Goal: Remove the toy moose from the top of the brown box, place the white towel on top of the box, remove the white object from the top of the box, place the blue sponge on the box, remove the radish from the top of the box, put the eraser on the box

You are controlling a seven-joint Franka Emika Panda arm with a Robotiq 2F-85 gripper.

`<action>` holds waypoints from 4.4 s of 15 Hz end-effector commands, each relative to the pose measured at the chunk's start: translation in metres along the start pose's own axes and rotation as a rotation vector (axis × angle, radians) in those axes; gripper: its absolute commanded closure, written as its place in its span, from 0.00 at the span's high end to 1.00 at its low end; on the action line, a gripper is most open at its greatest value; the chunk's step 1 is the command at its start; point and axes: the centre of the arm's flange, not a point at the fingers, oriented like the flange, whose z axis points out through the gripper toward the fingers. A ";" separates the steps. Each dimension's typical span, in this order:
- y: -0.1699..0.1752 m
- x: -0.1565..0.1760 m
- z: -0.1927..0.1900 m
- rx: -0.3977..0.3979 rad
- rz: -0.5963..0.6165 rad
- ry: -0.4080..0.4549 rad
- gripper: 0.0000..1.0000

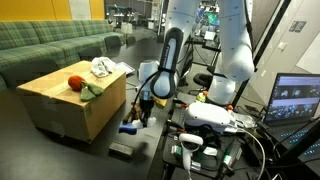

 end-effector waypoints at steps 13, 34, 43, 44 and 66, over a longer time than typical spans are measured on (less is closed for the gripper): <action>0.140 0.096 0.063 -0.054 0.322 0.109 0.05; 0.123 0.061 0.011 -0.110 0.145 0.059 1.00; 0.044 0.068 0.024 -0.032 -0.005 0.083 1.00; 0.039 0.070 0.028 -0.031 -0.018 0.085 1.00; 0.087 0.133 0.067 -0.180 -0.194 0.208 1.00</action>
